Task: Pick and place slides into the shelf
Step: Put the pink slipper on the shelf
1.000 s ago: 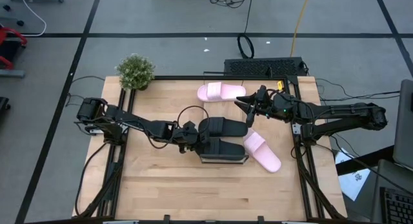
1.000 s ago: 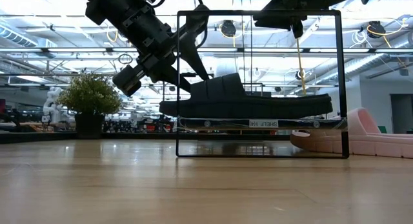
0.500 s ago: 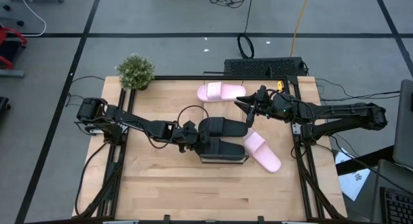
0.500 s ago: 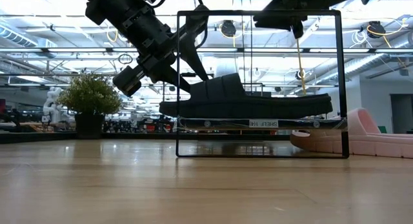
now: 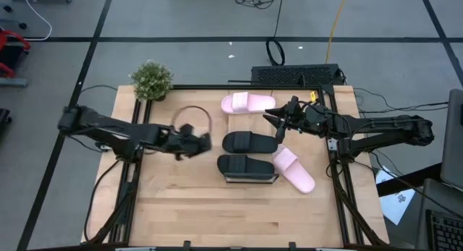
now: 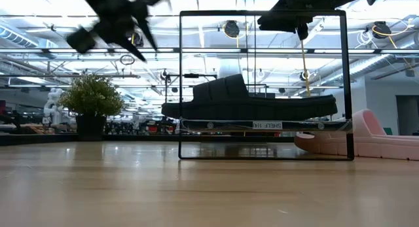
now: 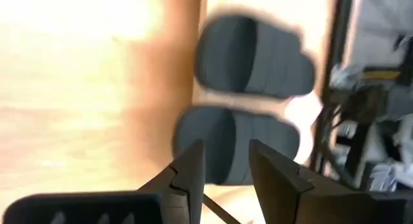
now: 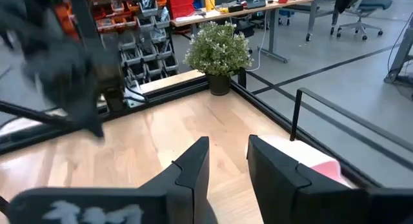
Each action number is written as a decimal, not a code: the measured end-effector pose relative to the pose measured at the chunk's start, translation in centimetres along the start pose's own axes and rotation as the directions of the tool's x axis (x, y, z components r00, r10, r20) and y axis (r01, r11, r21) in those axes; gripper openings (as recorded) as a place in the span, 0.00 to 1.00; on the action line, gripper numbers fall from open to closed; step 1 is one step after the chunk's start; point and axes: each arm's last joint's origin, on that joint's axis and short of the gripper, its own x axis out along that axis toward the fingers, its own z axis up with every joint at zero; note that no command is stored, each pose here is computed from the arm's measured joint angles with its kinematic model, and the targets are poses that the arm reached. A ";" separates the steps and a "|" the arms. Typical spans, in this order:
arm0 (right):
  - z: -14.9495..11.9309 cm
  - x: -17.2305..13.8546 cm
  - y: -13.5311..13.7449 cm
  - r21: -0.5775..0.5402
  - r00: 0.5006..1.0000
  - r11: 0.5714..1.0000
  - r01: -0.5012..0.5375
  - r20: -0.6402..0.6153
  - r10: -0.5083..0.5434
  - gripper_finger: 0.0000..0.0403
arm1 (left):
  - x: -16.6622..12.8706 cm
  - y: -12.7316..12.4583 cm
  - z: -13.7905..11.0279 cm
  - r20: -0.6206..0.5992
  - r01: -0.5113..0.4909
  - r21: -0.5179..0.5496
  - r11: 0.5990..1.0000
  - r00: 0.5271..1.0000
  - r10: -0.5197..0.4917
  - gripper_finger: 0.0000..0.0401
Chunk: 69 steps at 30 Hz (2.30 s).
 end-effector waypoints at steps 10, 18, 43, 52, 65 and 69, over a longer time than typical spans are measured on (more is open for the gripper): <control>-1.9 -2.0 -1.2 -0.180 0.968 0.983 0.022 -0.242 -0.066 0.24 | -5.0 0.7 1.3 0.141 0.099 0.056 0.994 0.984 -0.106 0.29; -3.8 -5.2 -1.9 0.044 0.857 0.997 -0.059 -0.510 0.073 0.24 | -4.9 0.8 1.4 0.150 0.066 0.115 0.991 0.985 -0.083 0.29; -9.6 -8.4 -1.4 0.474 0.440 0.670 0.572 -0.866 0.236 0.24 | -4.9 2.0 1.8 0.204 -0.072 0.231 0.970 0.979 0.024 0.29; -10.7 -8.3 0.0 0.587 0.529 0.570 0.576 -0.798 0.288 0.24 | -4.9 2.2 2.2 0.261 -0.114 0.259 0.959 0.964 0.045 0.29; -10.6 -9.2 0.3 0.641 0.658 0.432 0.634 -0.741 0.134 0.24 | -4.7 2.4 3.1 0.251 -0.173 0.300 0.938 0.963 0.097 0.29; -10.7 -9.5 0.7 0.655 0.669 0.394 0.644 -0.733 0.124 0.24 | -4.7 2.4 3.1 0.252 -0.179 0.319 0.931 0.963 0.099 0.29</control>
